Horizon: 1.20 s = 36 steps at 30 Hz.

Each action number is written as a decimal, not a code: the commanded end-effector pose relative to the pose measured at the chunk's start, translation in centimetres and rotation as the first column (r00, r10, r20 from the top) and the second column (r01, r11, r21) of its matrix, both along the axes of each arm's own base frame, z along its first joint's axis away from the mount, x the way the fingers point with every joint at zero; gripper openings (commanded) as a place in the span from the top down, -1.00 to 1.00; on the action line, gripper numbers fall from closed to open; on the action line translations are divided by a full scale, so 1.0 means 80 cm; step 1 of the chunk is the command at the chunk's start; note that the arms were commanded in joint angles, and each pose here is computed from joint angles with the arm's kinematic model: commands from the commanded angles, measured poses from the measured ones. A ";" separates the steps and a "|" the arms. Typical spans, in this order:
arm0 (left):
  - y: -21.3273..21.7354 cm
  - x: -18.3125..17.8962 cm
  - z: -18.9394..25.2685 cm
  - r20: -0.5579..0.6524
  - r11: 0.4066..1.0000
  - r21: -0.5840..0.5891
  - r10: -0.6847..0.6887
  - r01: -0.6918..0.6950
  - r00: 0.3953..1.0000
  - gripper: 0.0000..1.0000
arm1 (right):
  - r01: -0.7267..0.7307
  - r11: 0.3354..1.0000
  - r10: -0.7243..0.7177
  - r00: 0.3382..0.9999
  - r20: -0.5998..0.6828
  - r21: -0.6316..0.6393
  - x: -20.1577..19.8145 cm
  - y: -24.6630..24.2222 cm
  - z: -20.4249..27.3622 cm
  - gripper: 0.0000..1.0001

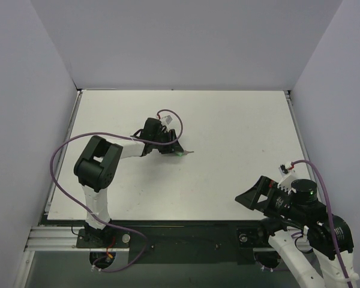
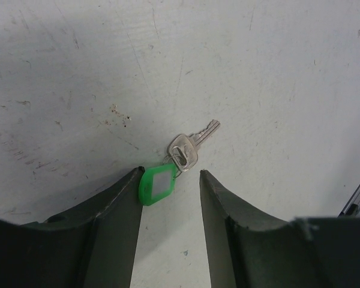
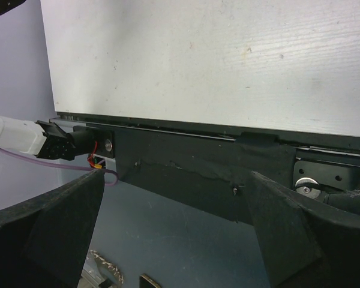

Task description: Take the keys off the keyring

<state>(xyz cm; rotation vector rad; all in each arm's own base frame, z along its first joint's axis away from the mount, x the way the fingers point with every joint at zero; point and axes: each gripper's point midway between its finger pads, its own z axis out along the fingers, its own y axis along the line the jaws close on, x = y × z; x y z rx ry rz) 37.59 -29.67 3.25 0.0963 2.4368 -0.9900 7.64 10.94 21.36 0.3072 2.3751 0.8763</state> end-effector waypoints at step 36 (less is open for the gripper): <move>-0.012 -0.021 0.074 0.058 0.999 0.024 -0.047 0.046 0.997 1.00 | -0.014 0.999 0.012 0.998 0.063 0.033 -0.001 0.003 0.029 -0.96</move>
